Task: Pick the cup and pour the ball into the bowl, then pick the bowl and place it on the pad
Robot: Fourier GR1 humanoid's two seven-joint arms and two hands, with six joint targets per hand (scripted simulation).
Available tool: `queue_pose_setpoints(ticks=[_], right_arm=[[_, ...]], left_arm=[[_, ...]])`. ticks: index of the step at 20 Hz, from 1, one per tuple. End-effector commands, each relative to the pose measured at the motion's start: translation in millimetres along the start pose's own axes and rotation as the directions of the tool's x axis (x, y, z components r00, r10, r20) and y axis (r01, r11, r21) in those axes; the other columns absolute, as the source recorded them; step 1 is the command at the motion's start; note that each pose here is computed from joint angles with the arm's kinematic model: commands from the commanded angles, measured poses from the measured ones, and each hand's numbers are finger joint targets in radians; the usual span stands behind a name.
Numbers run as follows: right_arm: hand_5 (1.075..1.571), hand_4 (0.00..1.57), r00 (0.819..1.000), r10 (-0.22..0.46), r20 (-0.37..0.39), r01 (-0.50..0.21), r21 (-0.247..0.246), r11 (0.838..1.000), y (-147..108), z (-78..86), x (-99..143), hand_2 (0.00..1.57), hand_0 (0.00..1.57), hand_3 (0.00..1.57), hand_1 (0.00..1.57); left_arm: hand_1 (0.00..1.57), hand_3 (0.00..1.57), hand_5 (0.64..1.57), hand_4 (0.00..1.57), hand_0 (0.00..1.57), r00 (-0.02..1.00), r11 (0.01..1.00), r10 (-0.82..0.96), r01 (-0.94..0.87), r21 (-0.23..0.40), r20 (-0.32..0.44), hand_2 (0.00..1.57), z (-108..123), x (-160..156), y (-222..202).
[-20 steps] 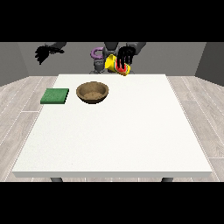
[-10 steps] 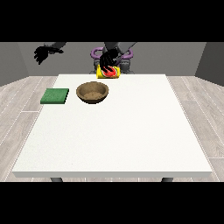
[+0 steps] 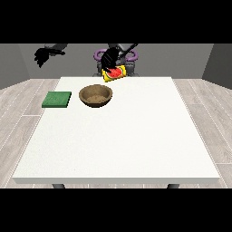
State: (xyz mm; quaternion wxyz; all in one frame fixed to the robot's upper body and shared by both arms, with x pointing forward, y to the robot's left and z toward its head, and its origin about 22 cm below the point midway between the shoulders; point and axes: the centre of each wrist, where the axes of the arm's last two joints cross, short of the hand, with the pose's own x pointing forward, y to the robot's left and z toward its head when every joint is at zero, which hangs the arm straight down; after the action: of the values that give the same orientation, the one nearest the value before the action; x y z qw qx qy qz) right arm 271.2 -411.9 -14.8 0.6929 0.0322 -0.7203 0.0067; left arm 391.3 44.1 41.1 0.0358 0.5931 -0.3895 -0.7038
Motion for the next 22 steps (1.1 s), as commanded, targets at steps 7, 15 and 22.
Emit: queue_pose_setpoints(ticks=[7,15,22], right_arm=[[1.568,0.0,0.998,-0.029,-0.052,0.024,-0.098,0.995,1,15.5,-14,0.0,0.0,0.0,0.0],[1.568,0.33,0.997,-0.066,0.034,0.068,-0.057,0.996,47,-23.0,-7,0.0,0.0,0.0,0.0],[1.571,0.21,0.994,-0.085,0.063,0.094,-0.141,0.986,110,-46.4,-14,0.0,0.0,0.0,0.0]], left_arm=[[1.3,1.57,1.156,1.57,1.3,0.529,0.639,0.751,-0.734,0.231,-0.394,1.57,11,-49,-22],[0.0,0.0,1.541,0.0,0.0,-0.29,-0.065,0.907,-0.814,0.577,-0.307,0.0,52,-33,-45],[0.0,0.0,1.565,0.0,0.0,-0.538,-0.482,0.84,-0.687,0.544,0.065,0.0,87,-25,-54]])
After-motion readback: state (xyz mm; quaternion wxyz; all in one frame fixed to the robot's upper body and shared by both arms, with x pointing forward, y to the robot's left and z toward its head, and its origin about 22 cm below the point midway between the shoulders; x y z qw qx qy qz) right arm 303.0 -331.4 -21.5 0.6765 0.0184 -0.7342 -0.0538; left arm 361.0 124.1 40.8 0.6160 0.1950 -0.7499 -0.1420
